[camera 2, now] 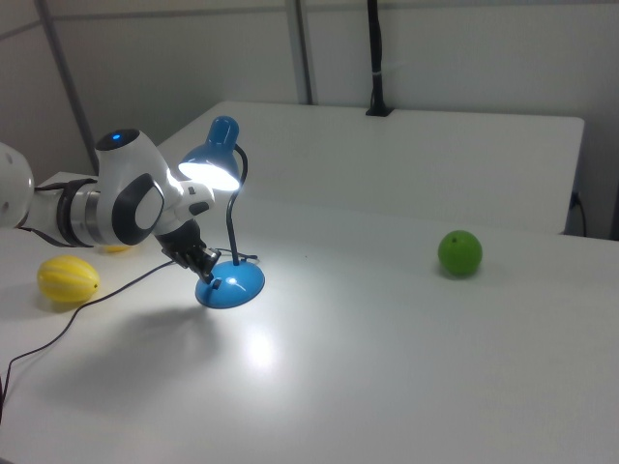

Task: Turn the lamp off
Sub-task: 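Lower the gripper tip onto the lamp base switch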

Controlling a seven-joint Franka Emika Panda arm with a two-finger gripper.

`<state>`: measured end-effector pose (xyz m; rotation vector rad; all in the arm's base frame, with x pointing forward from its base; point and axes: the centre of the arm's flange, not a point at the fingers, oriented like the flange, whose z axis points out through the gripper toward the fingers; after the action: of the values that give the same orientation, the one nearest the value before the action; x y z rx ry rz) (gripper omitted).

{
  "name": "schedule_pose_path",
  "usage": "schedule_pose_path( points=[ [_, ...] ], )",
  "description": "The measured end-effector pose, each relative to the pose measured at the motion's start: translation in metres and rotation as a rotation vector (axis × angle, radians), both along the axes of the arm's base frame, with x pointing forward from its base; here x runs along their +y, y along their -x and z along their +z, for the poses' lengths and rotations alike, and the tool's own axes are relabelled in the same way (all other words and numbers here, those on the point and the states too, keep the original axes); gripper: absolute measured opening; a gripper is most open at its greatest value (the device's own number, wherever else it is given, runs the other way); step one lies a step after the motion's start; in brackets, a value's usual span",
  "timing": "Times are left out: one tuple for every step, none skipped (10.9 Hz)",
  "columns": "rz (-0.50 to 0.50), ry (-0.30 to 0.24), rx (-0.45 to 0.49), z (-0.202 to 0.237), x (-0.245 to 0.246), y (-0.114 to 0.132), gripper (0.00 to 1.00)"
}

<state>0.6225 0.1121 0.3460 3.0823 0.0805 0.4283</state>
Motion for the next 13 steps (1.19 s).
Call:
schedule_pose_path(
  points=[
    [0.002,0.001,-0.002,-0.0029,0.0003,-0.0006,0.01],
    [0.002,0.0,-0.005,-0.0044,0.0004,-0.0012,0.01],
    [0.002,-0.001,-0.006,-0.0051,0.0003,-0.0015,0.01],
    [0.002,0.0,-0.005,-0.0056,0.0,-0.0015,0.01],
    [0.0,0.0,-0.005,-0.0059,-0.0009,-0.0017,0.01],
    [-0.001,0.0,-0.005,-0.006,-0.002,-0.0019,0.01],
    [0.0,0.004,-0.005,-0.0062,-0.0027,-0.002,0.01],
    [0.007,0.012,-0.006,-0.0065,-0.003,-0.0021,0.01],
    [0.012,0.02,-0.006,-0.0072,-0.0036,-0.0022,0.01],
    [0.013,0.023,-0.006,-0.008,-0.0048,-0.0024,0.01],
    [0.012,0.024,-0.005,-0.0086,-0.0063,-0.0026,0.01],
    [0.01,0.025,-0.004,-0.0095,-0.0074,-0.0028,0.01],
    [0.01,0.026,-0.001,-0.0112,-0.0076,-0.0028,0.01]
  ],
)
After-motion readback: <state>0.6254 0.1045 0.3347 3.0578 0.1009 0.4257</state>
